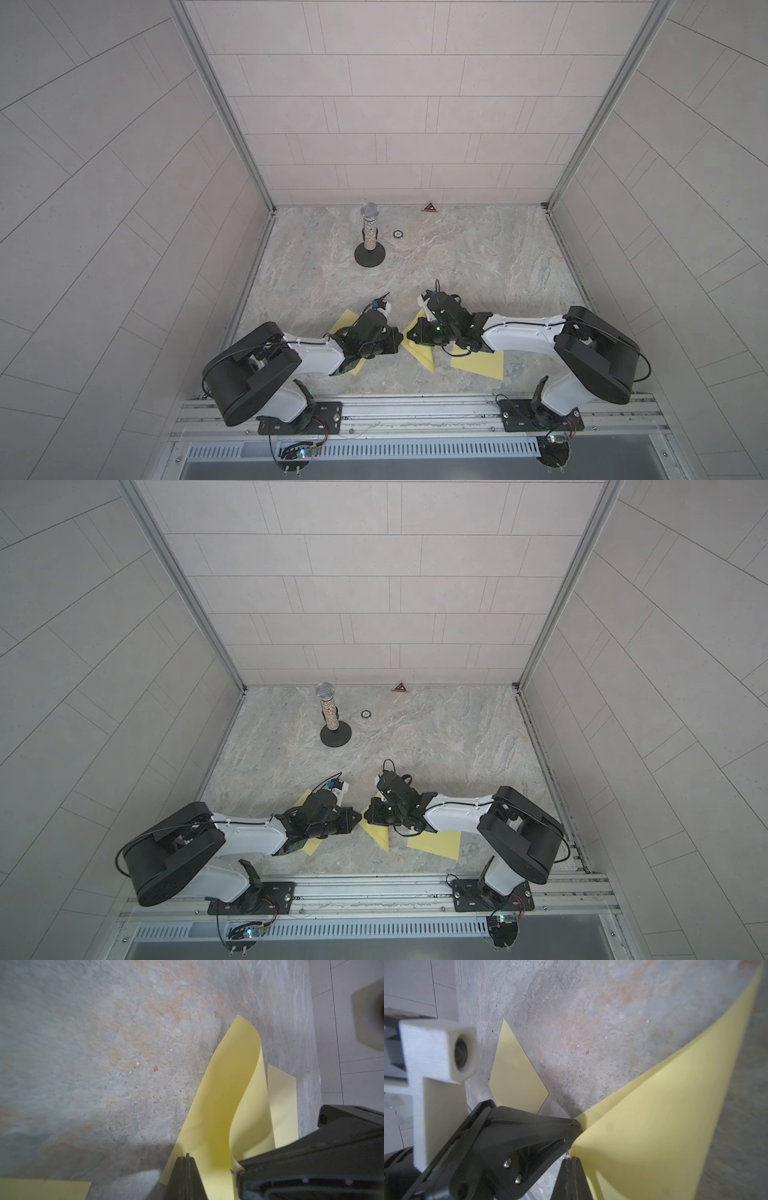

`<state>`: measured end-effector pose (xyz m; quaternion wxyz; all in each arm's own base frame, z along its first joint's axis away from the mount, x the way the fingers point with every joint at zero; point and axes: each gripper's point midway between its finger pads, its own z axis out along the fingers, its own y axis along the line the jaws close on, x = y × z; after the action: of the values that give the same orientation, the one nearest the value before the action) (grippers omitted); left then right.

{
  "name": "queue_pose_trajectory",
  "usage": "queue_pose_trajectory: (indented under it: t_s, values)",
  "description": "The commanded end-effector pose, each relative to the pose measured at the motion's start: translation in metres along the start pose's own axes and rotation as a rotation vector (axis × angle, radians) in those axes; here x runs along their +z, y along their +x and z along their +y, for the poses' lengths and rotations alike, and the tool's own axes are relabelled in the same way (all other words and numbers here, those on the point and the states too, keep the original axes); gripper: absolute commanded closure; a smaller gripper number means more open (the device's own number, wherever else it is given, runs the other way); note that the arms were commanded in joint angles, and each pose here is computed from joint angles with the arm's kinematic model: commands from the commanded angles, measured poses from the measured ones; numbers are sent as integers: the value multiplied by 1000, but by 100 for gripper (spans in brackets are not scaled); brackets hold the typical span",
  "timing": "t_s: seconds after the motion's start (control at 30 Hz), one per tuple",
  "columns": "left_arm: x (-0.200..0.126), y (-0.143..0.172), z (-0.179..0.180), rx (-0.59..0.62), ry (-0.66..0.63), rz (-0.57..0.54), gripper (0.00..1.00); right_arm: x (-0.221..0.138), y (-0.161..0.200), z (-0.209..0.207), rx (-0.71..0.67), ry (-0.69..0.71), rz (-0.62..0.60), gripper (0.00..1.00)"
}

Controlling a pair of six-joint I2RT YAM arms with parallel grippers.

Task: Fold the square paper diagonally
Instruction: Fold the paper at the center of the board.

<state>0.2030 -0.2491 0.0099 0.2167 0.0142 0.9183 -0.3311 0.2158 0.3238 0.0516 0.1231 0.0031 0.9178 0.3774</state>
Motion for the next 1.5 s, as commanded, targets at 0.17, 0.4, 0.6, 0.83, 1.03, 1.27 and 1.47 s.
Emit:
queue_pose_trajectory:
  t_s: [0.17, 0.4, 0.6, 0.83, 1.03, 1.27, 1.47]
  values:
    - [-10, 56, 74, -37, -265, 168, 100, 11, -14, 3, 53, -18, -56, 100]
    - [-11, 57, 78, -37, -276, 166, 100, 20, -15, 2, 76, -34, -60, 100]
    - [-11, 58, 79, -38, -279, 165, 100, 27, -14, 1, 94, -45, -50, 100]
    - [-11, 58, 80, -41, -281, 163, 100, 33, -8, -10, 103, -18, -33, 100]
    - [-12, 58, 79, -40, -278, 161, 100, 35, -3, -18, 112, 1, -18, 100]
    - [-13, 53, 72, -41, -256, 152, 100, 36, 4, -30, 117, 45, 3, 100]
    - [-14, 41, 55, -48, -207, 123, 100, 35, 7, -35, 105, 71, 16, 100]
